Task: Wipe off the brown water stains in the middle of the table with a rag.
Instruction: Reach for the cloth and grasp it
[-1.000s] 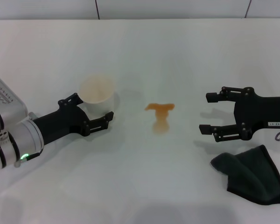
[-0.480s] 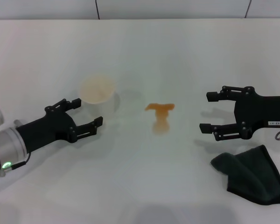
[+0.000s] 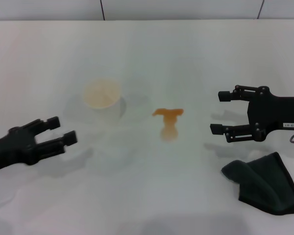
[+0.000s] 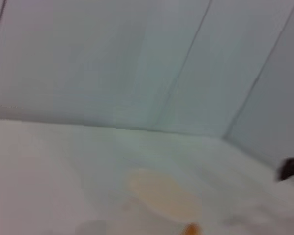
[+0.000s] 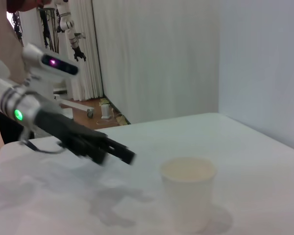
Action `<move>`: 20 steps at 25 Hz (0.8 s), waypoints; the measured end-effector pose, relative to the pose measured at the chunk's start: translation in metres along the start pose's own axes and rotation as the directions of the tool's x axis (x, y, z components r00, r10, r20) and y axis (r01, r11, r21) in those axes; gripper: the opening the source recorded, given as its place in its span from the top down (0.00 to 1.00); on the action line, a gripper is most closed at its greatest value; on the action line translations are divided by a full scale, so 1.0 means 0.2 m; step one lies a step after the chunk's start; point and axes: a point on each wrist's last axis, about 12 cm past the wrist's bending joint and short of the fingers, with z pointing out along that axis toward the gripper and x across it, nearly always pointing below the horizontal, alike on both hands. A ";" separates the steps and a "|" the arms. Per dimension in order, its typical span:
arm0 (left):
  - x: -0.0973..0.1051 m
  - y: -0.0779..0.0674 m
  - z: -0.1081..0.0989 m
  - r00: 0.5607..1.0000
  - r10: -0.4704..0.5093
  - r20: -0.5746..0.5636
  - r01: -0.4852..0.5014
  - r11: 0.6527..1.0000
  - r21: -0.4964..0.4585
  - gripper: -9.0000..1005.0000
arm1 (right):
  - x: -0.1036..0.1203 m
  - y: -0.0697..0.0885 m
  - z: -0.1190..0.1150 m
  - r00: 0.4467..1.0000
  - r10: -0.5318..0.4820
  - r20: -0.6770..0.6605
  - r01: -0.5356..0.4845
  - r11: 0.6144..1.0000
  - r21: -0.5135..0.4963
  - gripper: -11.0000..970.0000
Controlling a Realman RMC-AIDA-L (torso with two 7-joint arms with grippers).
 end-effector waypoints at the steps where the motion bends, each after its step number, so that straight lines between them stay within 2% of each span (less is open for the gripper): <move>1: -0.03 -0.01 -0.03 1.000 -0.012 -0.003 0.013 1.000 0.029 0.11 | 0.00 0.00 0.00 1.000 -0.001 0.000 0.001 1.000 0.001 0.12; 4: -0.12 -0.01 -0.10 0.998 -0.054 -0.023 0.056 0.996 0.073 0.11 | -0.01 -0.01 0.00 1.000 -0.003 0.000 0.003 1.000 0.004 0.12; 7: -0.23 0.03 -0.10 0.992 -0.079 -0.095 0.088 0.992 0.088 0.11 | 0.00 -0.01 0.00 1.000 -0.003 -0.001 0.003 1.000 0.006 0.12; 10: -0.35 0.06 -0.03 0.978 -0.072 -0.193 0.097 0.988 0.120 0.11 | -0.01 -0.01 0.00 1.000 -0.005 0.000 0.005 1.000 0.005 0.12; 12: -0.47 0.07 0.05 0.958 -0.041 -0.283 0.088 0.984 0.154 0.11 | -0.01 -0.01 0.00 1.000 -0.003 0.000 0.003 1.000 0.005 0.11; 20: -0.81 0.04 0.29 0.868 0.124 -0.482 -0.018 0.976 0.219 0.11 | 0.00 -0.01 0.01 1.000 0.008 0.000 -0.008 1.000 0.004 0.11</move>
